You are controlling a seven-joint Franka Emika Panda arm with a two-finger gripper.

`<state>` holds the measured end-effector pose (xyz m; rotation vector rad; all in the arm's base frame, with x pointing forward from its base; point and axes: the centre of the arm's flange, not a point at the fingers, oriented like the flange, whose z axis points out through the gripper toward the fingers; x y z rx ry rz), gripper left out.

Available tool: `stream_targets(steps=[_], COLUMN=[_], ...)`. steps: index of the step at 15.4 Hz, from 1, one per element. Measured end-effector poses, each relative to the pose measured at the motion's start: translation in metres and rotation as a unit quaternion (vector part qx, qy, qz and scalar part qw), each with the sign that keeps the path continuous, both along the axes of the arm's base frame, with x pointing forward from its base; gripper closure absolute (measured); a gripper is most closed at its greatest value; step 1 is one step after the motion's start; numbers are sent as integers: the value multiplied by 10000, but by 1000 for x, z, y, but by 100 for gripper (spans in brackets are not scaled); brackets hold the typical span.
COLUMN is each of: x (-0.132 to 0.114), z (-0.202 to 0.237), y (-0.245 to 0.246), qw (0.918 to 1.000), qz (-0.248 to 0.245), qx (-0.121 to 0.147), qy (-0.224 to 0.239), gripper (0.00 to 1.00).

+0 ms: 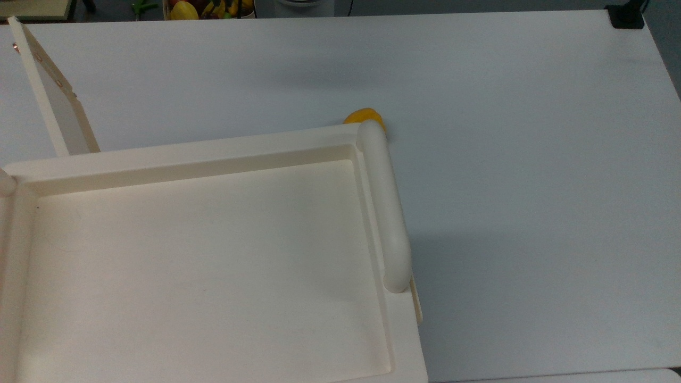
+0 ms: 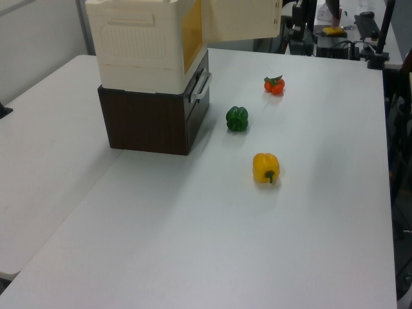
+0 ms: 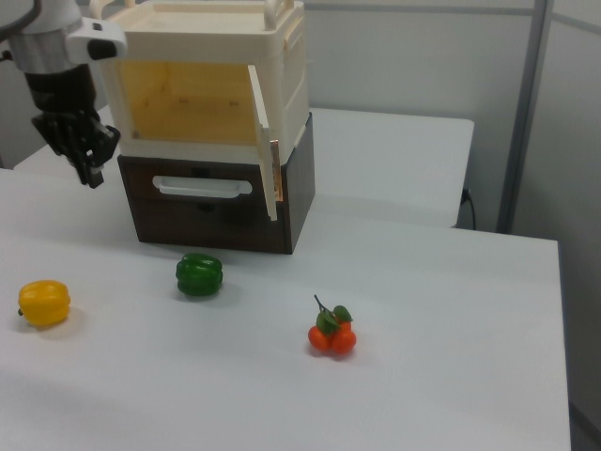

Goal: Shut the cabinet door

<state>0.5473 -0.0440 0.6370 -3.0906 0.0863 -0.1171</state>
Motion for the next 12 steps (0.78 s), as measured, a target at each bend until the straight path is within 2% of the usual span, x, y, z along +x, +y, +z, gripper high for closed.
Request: stream_targets(steps=[2, 5, 7, 10, 12], x=[-6, -21, -34, -38, -26], z=[-1, -4, -3, -1, -6], y=[-34, -109, -160, -219, -245], qw=[9998, 9997, 9993, 9937, 9828], qz=[-193, -213, -341, -748, -1075], qx=[12, -7, -75, -113, -97], qy=[92, 72, -102, -826, -1499], gripper=[99, 99, 99, 99, 99])
